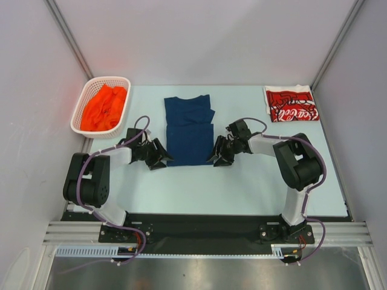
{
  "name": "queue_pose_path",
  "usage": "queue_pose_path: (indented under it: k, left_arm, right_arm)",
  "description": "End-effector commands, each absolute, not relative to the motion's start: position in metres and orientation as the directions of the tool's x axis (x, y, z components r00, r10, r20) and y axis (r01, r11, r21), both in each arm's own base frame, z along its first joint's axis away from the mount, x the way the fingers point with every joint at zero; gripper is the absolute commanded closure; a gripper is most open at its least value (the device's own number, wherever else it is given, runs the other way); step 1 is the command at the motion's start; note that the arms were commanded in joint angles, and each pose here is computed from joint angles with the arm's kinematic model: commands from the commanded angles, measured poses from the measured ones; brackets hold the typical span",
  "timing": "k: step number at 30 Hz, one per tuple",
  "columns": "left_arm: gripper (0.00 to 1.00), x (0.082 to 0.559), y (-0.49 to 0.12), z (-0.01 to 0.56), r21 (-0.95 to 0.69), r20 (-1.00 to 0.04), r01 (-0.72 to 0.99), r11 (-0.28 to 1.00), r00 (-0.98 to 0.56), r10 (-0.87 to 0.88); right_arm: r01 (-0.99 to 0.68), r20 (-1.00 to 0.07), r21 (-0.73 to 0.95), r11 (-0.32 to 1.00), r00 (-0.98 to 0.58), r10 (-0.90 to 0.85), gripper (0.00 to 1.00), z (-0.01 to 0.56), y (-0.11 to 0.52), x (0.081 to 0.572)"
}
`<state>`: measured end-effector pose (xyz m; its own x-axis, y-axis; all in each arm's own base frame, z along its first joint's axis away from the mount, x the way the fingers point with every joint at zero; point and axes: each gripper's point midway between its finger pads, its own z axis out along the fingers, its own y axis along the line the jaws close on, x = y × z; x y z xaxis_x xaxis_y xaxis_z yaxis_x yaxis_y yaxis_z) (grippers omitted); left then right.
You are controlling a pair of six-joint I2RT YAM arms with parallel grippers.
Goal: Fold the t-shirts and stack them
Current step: Fold the tshirt
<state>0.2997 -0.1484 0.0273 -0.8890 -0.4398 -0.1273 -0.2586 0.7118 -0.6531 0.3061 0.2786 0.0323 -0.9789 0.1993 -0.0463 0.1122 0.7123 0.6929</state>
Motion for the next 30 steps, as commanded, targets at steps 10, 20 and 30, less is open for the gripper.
queue_pose_path:
  k: [10, 20, 30]
  left_arm:
    - [0.58, 0.290, -0.143, 0.002, -0.602, -0.093, -0.293, 0.743, -0.899, -0.429]
    - [0.99, 0.282, -0.141, -0.003, -0.577, -0.087, -0.277, 0.768, -0.914, -0.395]
    - [1.00, 0.224, -0.151, 0.010, -0.577, -0.116, -0.219, 0.787, -0.931, -0.345]
  right_arm:
    - [0.164, -0.052, 0.624, 0.764, -0.967, 0.250, 0.61, 0.001, 0.270, 0.311]
    - [0.100, -0.080, 0.640, 0.762, -0.977, 0.196, 1.00, 0.010, 0.274, 0.310]
    - [0.021, -0.106, 0.618, 0.786, -0.988, 0.109, 1.00, 0.025, 0.264, 0.237]
